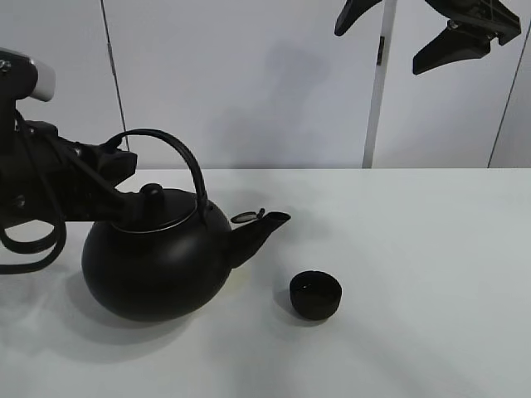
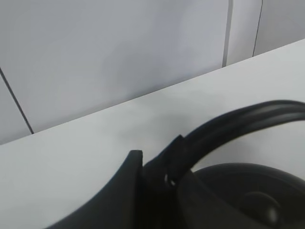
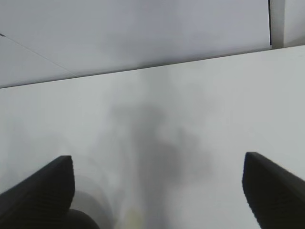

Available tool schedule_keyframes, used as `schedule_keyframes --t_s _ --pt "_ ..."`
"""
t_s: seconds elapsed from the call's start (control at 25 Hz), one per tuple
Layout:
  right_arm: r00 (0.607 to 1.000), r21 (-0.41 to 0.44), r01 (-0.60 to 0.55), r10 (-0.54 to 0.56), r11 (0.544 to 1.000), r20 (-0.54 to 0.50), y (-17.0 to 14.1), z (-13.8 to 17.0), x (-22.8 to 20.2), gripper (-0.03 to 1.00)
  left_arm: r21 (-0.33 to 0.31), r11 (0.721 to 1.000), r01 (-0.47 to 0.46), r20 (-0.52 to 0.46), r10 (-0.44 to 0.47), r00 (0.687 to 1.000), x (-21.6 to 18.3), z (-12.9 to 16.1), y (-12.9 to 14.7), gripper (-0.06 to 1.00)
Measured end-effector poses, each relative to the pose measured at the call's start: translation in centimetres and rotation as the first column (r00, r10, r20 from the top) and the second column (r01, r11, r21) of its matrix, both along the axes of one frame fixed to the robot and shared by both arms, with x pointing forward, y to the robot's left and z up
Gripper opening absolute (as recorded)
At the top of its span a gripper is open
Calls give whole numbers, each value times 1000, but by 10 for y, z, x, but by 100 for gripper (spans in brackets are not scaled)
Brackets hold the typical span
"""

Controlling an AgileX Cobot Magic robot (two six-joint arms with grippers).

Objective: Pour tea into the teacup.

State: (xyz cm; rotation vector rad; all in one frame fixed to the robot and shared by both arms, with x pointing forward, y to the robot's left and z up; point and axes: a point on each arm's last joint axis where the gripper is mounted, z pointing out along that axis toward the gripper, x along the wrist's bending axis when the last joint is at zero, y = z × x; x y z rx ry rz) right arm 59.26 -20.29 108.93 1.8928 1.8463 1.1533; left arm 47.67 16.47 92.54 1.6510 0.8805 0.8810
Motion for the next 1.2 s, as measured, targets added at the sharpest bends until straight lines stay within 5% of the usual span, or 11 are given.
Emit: schedule_keyframes --t_s 1.2 --pt "1000 1 2 -2 1000 6 0 0 0 66 48 993 -105 -56 108 993 1 -21 23 10"
